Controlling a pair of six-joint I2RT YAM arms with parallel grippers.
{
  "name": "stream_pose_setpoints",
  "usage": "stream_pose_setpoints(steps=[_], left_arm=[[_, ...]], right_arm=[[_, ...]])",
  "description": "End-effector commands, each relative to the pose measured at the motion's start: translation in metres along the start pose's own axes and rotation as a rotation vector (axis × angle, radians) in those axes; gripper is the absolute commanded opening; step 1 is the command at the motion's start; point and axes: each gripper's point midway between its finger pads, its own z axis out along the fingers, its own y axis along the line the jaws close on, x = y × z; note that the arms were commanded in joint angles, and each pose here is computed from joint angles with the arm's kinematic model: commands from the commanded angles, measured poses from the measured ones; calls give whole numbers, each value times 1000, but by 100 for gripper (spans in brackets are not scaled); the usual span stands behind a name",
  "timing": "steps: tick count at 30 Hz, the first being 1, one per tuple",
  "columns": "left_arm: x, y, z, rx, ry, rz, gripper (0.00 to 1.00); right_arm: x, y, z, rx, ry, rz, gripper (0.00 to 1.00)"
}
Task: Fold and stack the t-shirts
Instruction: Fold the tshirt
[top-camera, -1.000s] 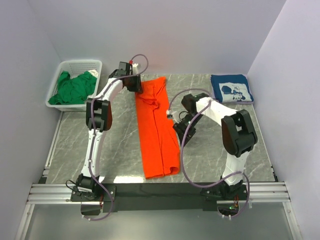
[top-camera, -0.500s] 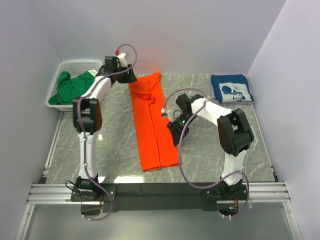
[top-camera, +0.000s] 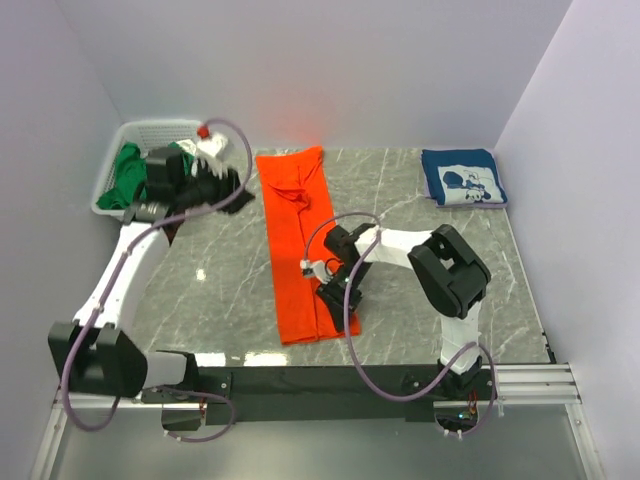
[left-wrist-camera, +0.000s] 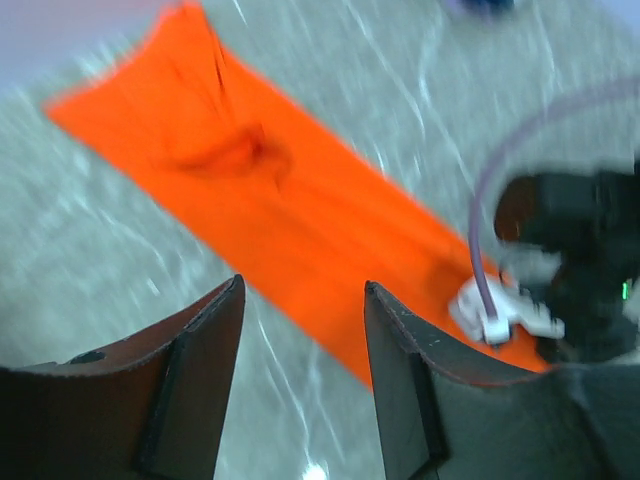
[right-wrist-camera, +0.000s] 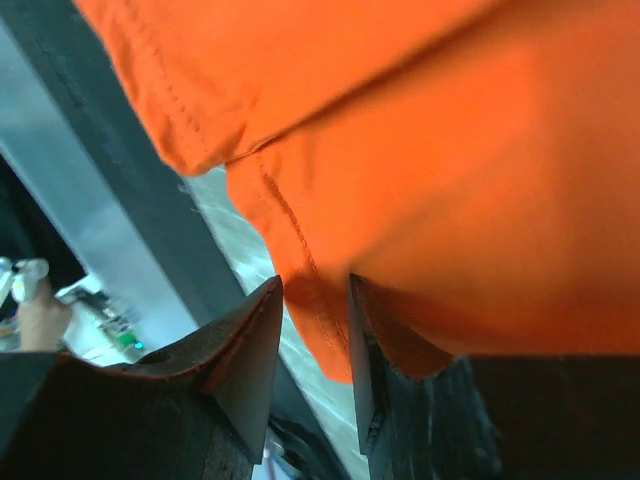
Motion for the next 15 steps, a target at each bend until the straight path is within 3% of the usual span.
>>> stream_pose_setpoints(steps=[1,6,9,13,15], left_arm=[[56,-27,-20,105,112,62,57],[110,-68,-58,253,199,197,57],[138,-88,-73,331,230,360,57],[187,-136,-86,489,292,548,57],[209,-145,-87,503,295,598,57]], right_arm=[[-8,21,19,-22,-14,-58,40],[-27,31,5,24,-87,-138,43],[-27,27,-25,180,-151,-257,45],[-22,38,-80,416,-335,-518,55],[-15,35,-79,499,-366,-654,59]])
